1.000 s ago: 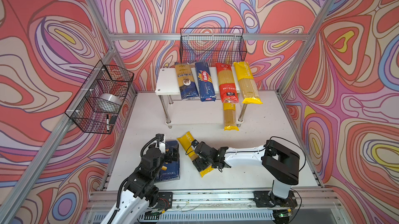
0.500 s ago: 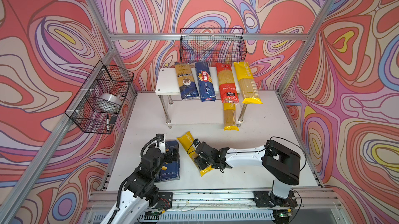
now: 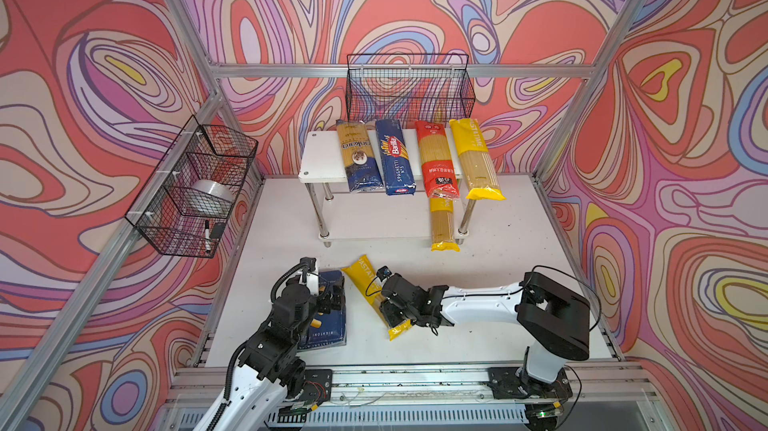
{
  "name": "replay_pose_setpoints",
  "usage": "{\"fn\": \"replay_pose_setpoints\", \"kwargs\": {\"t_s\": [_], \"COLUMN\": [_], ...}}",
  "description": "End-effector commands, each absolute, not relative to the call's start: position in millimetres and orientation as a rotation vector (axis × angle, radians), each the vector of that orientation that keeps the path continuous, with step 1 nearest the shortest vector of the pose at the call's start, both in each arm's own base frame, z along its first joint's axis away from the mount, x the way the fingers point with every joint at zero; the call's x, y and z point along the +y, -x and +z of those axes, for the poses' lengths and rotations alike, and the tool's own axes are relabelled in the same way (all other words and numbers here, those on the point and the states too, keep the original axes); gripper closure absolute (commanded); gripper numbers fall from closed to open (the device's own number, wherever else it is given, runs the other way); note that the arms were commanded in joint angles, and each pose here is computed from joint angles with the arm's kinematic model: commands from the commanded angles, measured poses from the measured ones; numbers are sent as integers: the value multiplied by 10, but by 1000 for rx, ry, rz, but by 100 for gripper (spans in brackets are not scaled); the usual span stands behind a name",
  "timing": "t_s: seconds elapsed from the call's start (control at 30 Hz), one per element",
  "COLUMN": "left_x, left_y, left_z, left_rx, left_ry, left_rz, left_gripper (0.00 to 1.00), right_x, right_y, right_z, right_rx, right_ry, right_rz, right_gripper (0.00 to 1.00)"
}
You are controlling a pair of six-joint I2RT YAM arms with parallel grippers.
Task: Place and organize the pasta boxes and bags onto the shelf
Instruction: 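Close the right gripper around the PASTATIME bag's lower end, then lift the PASTATIME bag with the right gripper and carry it toward the shelf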
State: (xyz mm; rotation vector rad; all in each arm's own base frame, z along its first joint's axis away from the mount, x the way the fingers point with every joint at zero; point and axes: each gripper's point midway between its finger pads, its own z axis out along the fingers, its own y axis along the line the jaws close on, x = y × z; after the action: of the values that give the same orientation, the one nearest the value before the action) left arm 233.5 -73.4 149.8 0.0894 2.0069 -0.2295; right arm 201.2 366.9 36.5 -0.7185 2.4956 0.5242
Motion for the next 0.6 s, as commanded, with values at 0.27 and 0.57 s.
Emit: {"fn": "replay_pose_setpoints", "kwargs": {"t_s": [0.27, 0.57], "left_x": [-719, -718], "left_y": [-2352, -2353], "left_z": [1536, 1537], "left_rx": [1997, 1997], "left_ry": [-90, -88], "left_rz": [-219, -219], "left_gripper": [0, 0], "right_x": [3450, 3348], "right_y": [-2101, -2151], "right_z": [893, 1186], "right_rx": [2401, 2331], "right_ry": [489, 428], "right_rz": [561, 576], "right_gripper": [94, 100]}}
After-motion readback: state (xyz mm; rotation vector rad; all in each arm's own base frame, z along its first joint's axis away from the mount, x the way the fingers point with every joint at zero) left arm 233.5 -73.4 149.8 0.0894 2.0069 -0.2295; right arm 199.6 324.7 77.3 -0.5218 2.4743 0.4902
